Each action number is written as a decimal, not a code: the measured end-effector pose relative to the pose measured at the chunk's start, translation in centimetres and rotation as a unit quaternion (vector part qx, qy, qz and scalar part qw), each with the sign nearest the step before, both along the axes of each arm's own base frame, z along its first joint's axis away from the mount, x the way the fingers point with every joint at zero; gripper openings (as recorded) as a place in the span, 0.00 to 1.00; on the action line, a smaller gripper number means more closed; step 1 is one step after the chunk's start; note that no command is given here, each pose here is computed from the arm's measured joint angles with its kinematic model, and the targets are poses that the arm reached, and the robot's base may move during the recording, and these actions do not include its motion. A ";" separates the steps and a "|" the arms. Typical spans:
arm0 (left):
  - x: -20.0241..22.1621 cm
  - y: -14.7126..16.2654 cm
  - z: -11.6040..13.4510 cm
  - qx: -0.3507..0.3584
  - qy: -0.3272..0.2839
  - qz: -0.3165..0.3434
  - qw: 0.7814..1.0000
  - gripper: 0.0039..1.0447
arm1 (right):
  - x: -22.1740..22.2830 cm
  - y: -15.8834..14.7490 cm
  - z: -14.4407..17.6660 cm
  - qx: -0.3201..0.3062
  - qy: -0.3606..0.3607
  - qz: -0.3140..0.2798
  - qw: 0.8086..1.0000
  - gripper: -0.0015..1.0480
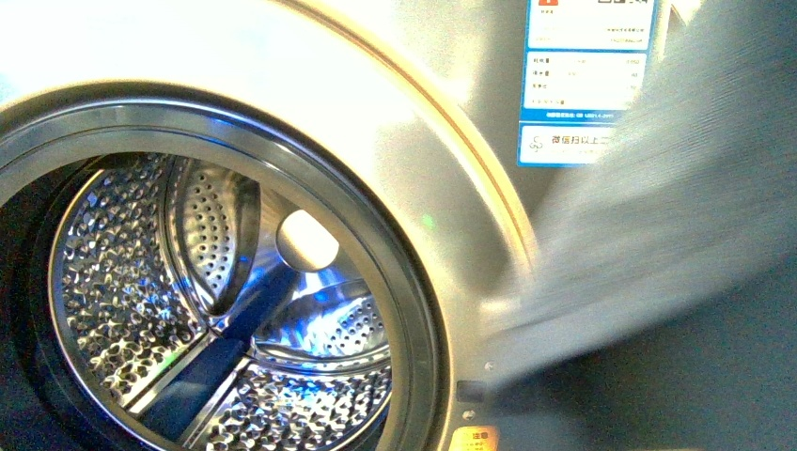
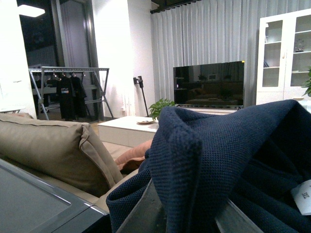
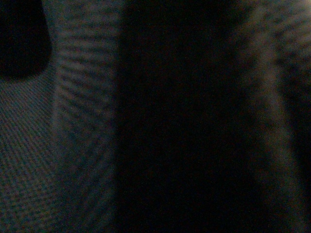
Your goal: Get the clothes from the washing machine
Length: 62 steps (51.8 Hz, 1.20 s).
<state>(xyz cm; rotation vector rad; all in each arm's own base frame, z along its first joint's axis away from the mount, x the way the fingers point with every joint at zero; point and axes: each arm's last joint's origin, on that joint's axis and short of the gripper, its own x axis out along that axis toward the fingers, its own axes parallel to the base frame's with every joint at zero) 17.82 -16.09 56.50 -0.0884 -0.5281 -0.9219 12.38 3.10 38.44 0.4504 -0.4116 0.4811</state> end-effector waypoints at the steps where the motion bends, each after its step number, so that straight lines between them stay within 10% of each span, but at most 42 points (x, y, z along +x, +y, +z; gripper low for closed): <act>1: 0.0 0.0 0.0 0.000 0.000 -0.001 1.000 0.06 | -0.4 -0.5 0.3 0.001 -0.006 0.000 1.000 0.11; 33: -0.5 0.8 0.6 -0.016 -0.005 0.020 1.000 0.96 | -2.2 -8.4 9.0 0.008 -0.074 -0.057 0.996 0.11; 62: -0.5 0.9 0.7 -0.017 -0.007 0.027 0.999 0.94 | -1.9 -18.6 12.7 0.109 -0.016 -0.151 0.982 0.11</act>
